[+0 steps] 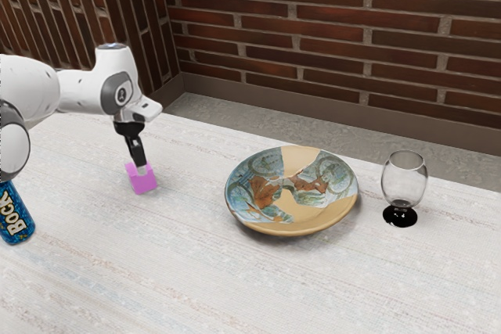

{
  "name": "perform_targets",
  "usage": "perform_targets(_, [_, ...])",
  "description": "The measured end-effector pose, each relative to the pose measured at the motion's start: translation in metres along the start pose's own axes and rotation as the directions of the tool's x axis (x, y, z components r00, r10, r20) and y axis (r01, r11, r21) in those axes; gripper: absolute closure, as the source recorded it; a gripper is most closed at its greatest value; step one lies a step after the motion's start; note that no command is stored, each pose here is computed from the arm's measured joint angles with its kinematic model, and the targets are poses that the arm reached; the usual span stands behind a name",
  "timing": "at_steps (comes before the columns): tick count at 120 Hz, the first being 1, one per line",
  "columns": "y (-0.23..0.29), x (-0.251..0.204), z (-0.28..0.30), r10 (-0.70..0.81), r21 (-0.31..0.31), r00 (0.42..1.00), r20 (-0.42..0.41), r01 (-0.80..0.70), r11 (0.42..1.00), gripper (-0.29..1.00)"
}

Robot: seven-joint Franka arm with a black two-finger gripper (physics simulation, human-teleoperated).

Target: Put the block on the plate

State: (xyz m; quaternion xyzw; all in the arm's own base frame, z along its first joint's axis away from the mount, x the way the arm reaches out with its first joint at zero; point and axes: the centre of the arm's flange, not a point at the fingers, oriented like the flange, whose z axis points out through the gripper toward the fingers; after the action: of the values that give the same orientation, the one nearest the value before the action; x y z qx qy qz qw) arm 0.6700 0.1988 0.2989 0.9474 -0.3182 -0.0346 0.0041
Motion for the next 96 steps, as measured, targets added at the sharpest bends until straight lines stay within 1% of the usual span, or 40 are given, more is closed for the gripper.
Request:
perform_targets(33, [-0.011, -0.001, 0.009, 0.011, 0.011, 1.000, -0.016, -0.011, 1.000, 0.00])
perform_targets(83, [-0.017, -0.001, 0.031, -0.001, -0.006, 1.000, -0.029, 0.001, 1.000, 0.00])
perform_targets(96, [-0.017, -0.001, 0.035, -0.005, -0.006, 1.000, -0.031, 0.005, 1.000, 0.04])
